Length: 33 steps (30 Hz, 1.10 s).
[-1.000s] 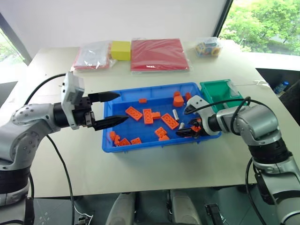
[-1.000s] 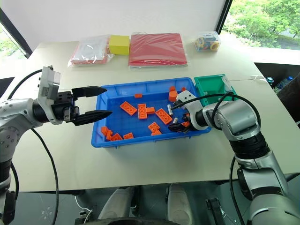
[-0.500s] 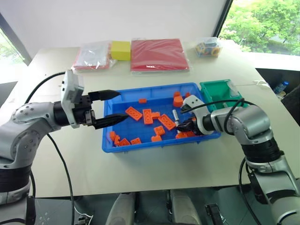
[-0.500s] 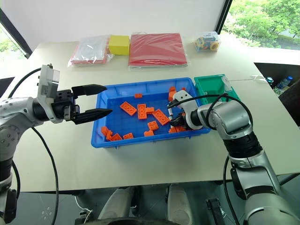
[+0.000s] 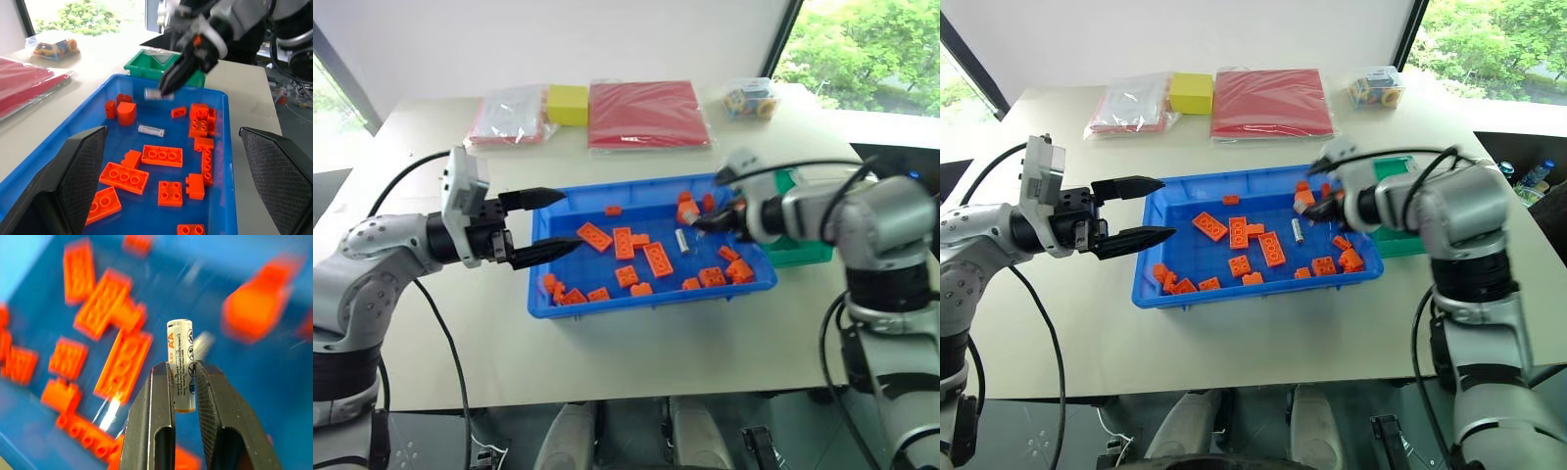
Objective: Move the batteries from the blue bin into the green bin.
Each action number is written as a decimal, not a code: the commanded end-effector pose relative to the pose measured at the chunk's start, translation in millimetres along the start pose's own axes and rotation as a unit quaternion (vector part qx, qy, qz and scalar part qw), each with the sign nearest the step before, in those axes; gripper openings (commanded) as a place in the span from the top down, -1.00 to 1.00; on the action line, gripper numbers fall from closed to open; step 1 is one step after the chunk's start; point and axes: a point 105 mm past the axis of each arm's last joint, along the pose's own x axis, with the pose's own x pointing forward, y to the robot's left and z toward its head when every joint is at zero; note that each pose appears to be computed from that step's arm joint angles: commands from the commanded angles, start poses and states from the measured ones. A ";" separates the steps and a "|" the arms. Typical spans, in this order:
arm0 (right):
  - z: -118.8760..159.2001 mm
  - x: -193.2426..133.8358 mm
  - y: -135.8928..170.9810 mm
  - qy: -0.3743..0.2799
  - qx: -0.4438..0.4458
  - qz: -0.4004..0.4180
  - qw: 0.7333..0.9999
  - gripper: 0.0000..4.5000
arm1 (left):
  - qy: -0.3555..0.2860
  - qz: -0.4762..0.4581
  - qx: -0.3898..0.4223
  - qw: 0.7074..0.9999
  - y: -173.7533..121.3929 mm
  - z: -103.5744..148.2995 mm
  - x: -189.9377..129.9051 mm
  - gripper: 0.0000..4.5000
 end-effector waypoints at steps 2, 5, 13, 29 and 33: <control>4.6 -29.7 -45.5 -0.030 0.006 -0.082 0.996 0.96 | -0.010 -0.008 0.026 1.000 0.8 10.1 1.5 -1.00; -4.7 -36.1 -64.9 -0.021 0.003 -0.114 0.993 0.96 | -0.011 -0.014 0.027 0.999 1.7 10.3 3.7 -1.00; -16.7 -33.6 -92.8 -0.021 -0.036 -0.178 0.983 0.50 | -0.013 -0.025 0.030 0.999 1.3 11.8 7.7 -1.00; 0.1 23.0 24.8 -0.051 -0.085 0.024 0.995 -0.59 | -0.005 -0.019 0.032 0.999 -1.3 13.9 3.6 -1.00; -15.5 43.5 33.0 -0.026 -0.074 0.025 0.997 -0.59 | -0.003 -0.017 0.032 0.999 -2.3 14.6 2.4 -1.00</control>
